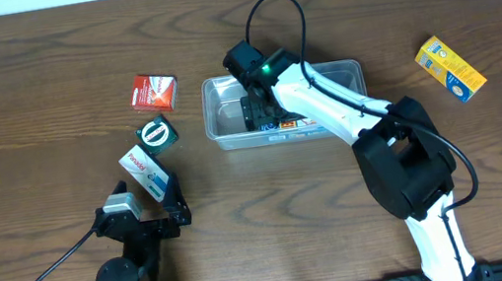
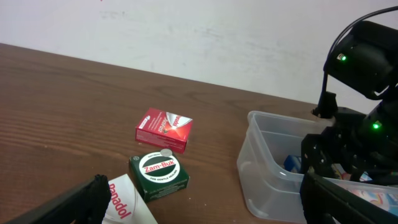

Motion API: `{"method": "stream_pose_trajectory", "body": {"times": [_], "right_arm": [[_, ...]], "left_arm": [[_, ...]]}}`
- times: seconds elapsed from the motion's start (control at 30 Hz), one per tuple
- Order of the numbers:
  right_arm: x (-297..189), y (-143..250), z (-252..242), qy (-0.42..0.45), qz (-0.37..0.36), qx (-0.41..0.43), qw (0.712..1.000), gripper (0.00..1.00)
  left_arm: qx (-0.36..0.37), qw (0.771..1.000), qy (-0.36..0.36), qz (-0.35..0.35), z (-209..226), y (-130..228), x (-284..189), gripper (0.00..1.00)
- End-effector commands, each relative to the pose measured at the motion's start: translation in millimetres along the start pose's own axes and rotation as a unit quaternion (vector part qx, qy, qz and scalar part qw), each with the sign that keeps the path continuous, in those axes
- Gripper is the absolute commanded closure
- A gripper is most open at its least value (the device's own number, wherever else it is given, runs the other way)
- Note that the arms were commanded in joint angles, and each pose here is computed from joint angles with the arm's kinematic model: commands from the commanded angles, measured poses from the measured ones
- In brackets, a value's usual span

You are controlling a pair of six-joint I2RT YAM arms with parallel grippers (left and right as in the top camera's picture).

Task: Pack container
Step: 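Lower the blue box into the container and open the right gripper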

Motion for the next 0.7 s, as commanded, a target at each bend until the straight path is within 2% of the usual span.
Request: {"method": "stream_pose_trajectory", "body": {"times": [0.0, 0.43, 0.67], "right_arm": [[6, 0, -15, 0.023, 0.006, -0.004, 1.0, 0.03], [3, -2, -17, 0.022, 0.005, -0.01, 1.0, 0.01], [-34, -18, -8, -0.018, -0.023, -0.03, 0.999, 0.01]], "left_arm": [[0.003, 1.0, -0.003, 0.026, 5, 15, 1, 0.02], [0.003, 1.0, -0.003, 0.026, 5, 15, 1, 0.02], [0.003, 1.0, -0.003, 0.026, 5, 15, 1, 0.02]]}}
Point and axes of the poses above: each gripper's point midway between its finger pads, its own x axis out along the fingers, its own z axis along the line the jaws close on, y = z × x, the point moved 1 cm from there along -x, back along the fingers, and after that the axes turned 11 degrees about -x, right-handed, at the moved point
